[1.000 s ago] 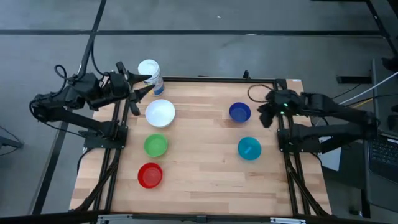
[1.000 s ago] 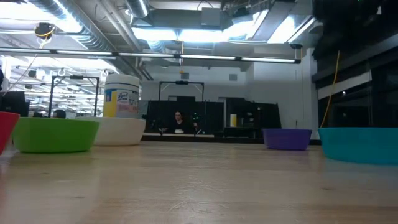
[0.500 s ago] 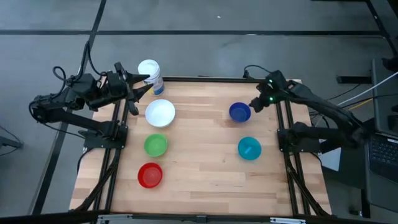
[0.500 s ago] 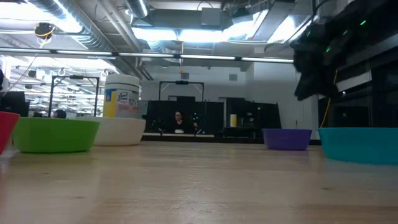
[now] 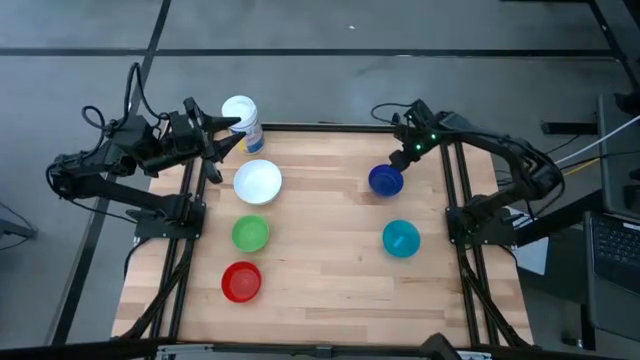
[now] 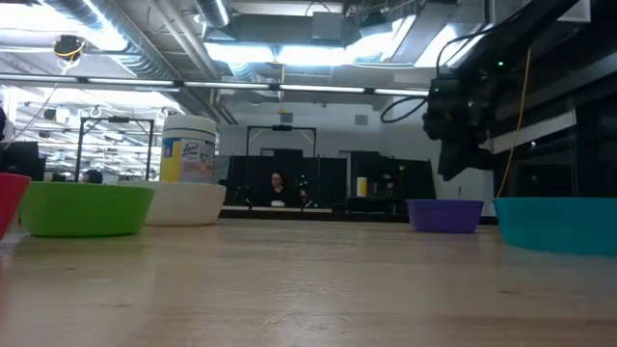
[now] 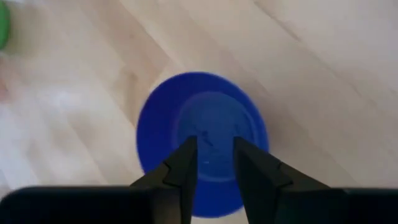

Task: Nest bowls inside each other
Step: Stack the blue bowl on top of the white bowl

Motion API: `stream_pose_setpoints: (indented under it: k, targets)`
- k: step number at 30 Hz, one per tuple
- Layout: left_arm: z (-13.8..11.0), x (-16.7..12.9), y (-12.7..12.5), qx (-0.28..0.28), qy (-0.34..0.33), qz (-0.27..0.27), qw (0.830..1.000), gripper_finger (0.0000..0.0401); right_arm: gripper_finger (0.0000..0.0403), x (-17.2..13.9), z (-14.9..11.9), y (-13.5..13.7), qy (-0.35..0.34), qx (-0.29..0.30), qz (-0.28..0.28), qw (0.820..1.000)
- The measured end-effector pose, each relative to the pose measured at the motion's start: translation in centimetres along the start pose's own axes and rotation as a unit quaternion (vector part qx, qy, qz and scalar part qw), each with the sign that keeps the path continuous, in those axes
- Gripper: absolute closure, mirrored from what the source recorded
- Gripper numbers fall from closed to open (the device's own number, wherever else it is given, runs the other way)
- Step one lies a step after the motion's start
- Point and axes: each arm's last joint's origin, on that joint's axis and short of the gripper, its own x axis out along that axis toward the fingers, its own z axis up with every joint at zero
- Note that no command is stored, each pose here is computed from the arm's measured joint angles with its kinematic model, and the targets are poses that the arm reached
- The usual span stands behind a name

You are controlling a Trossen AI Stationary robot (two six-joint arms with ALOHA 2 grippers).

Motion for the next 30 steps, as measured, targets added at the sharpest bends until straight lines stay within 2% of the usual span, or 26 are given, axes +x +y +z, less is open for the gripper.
stream_pose_setpoints:
  k: [3,8,14,26,28,30]
  targets:
    - [0.0,0.0,0.0,0.0,0.0,0.0,1.0,0.0244,0.0273,0.4,0.0,-0.2,0.031,-0.01,-0.033,0.999]
    - [0.0,0.0,0.0,-0.001,-0.001,-0.001,1.0,0.0244,0.0239,1.2,-0.2,-0.8,0.061,-0.006,-0.056,0.997]
    - [0.3,0.0,0.0,-0.007,-0.015,-0.012,1.0,0.0244,0.0228,2.0,-0.1,-1.2,0.076,-0.003,-0.061,0.995]
    - [0.5,0.0,-0.1,-0.008,-0.023,-0.015,1.0,0.0244,0.0258,4.4,0.1,-2.4,0.114,0.004,-0.06,0.992]
    - [0.5,0.0,0.0,-0.008,-0.023,-0.015,1.0,0.0244,0.0278,5.2,0.0,-2.5,0.129,0.005,-0.064,0.99]
    - [0.5,-0.2,0.1,-0.011,-0.025,-0.011,1.0,0.0244,0.0316,5.9,0.0,-2.3,0.142,-0.002,-0.065,0.988]
